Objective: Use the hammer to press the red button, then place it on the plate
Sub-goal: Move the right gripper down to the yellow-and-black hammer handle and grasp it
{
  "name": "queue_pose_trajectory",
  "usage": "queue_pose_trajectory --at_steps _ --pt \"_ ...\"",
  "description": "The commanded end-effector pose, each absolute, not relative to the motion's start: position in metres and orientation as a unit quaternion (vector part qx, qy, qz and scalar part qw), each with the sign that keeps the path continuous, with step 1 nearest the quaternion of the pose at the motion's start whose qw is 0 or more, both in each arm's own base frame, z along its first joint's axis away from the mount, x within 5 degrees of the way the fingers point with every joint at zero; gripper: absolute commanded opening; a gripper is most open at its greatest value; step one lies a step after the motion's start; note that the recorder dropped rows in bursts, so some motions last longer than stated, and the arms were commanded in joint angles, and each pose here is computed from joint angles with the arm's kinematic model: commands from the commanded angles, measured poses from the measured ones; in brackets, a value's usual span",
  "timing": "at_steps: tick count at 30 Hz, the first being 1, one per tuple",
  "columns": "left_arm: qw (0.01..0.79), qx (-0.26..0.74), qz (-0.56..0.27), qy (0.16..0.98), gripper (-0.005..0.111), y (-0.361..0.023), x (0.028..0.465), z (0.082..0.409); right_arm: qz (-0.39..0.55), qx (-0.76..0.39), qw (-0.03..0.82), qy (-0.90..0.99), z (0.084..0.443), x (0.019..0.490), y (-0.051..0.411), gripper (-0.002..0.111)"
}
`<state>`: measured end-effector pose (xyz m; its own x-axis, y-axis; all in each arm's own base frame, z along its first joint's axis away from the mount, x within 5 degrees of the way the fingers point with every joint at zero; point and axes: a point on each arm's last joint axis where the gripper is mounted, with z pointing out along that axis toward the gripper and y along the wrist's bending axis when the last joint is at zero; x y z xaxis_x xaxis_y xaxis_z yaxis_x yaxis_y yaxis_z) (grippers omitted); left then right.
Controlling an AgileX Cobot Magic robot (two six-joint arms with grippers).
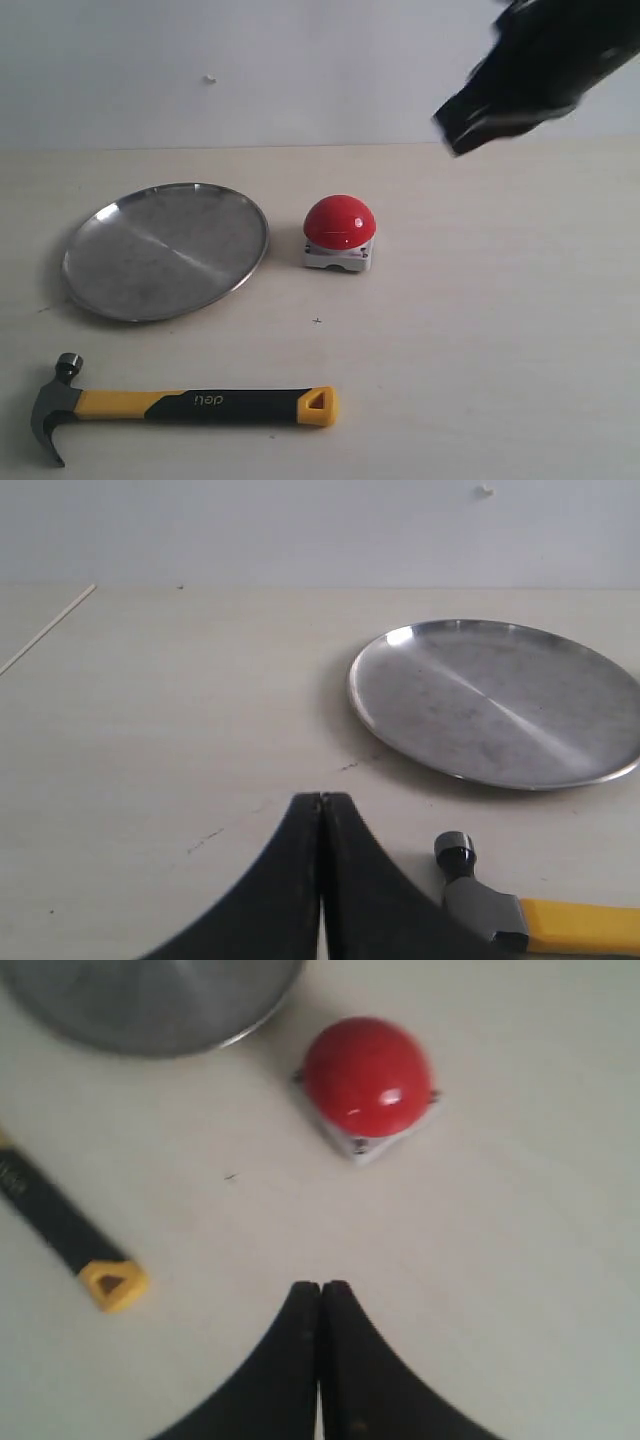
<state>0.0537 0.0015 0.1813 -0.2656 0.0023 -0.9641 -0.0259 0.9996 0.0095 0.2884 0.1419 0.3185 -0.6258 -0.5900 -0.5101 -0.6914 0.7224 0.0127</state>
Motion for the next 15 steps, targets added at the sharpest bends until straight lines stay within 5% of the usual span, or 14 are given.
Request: queue_pose_trajectory --at_steps 1,9,15 --pt "0.610 -0.008 0.013 0.792 0.000 0.002 0.053 0.182 0.095 -0.522 0.156 0.833 0.262 0.275 0.220 0.000" --pt "0.610 -0.008 0.013 0.792 0.000 0.002 0.053 0.182 0.058 -0.649 0.026 0.758 0.204 0.233 0.333 0.000" --pt "0.610 -0.008 0.013 0.792 0.000 0.002 0.053 0.182 0.043 -0.701 0.032 0.711 0.190 0.229 0.393 0.000"
